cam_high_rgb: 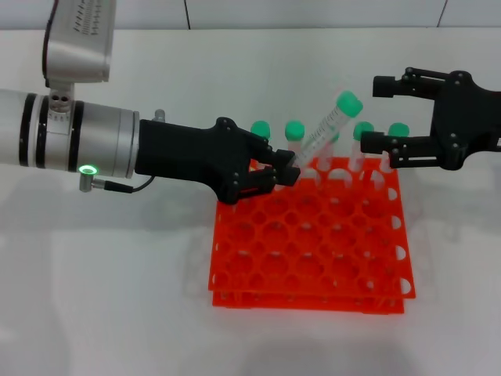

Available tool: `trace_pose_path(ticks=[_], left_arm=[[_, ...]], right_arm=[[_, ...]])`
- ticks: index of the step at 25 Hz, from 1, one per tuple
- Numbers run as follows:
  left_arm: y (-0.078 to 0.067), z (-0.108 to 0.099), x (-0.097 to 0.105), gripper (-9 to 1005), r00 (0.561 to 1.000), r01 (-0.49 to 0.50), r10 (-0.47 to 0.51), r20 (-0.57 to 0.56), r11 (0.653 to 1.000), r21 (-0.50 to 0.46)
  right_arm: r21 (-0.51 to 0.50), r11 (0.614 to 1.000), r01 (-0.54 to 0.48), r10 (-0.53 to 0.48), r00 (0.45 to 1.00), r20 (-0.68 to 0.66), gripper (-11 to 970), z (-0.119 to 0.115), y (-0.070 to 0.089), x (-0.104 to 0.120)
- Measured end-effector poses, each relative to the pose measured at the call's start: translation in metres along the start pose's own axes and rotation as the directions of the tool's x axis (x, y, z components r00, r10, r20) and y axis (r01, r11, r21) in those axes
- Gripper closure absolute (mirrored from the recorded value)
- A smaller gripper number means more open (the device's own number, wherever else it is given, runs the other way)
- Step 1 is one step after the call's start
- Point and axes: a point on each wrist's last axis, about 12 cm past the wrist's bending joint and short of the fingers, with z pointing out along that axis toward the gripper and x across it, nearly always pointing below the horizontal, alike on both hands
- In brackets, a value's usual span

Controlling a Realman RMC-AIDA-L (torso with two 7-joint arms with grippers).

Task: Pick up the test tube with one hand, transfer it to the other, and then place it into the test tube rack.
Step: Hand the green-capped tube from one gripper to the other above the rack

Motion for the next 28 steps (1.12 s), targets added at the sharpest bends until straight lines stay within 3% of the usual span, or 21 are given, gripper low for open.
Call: trace_pose_path(ticks=[20, 24, 28], left_arm=[[-0.001, 0.001, -0.001, 825, 1.000, 0.000, 0.000, 0.001, 1.000, 0.005], [-0.001, 0.001, -0.001, 825, 1.000, -0.001, 0.001, 0.002, 1.000, 0.006], [-0.001, 0.001, -0.001, 826, 1.000, -0.001, 0.001, 0.003, 1.000, 0.004]], right_arm=[[-0.022, 1.000, 0.021, -0.022, 1.000, -0.006, 311, 0.020, -0.003, -0.006], [-0.017, 1.000, 0.022, -0.022, 1.000, 0.000, 518, 0.019, -0.004, -0.007], [-0.015, 1.000, 0.022, -0.022, 1.000, 0.005, 542, 0.019, -0.004, -0.007]])
